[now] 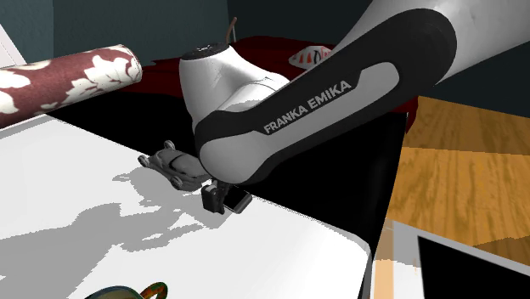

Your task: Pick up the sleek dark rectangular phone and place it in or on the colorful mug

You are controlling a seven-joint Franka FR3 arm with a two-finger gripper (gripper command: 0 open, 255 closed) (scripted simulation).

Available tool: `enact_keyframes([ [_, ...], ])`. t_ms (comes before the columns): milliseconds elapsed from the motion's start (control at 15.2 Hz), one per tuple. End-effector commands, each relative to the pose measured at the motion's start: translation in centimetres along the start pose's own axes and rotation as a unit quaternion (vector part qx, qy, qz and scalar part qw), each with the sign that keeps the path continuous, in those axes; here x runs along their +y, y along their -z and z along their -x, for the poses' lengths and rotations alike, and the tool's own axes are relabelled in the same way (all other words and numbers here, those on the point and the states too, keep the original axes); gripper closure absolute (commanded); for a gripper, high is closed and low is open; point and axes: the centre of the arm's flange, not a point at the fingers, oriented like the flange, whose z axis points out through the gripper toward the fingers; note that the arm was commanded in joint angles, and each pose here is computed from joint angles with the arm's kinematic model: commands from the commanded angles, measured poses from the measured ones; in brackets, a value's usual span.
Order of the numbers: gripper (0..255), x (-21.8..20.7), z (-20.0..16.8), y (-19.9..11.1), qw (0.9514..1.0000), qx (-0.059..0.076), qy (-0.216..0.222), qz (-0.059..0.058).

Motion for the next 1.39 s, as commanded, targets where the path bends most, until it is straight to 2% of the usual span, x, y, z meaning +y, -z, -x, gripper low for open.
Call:
enact_keyframes([
  [0,255,0.0,0.0,0.0,1.0000,0.000,0.000,0.000],
  [594,255,0.0,0.0,0.0,1.0000,0.000,0.000,0.000],
  [1320,255,0.3,-0.2,5.8,1.0000,0.000,0.000,0.000],
])
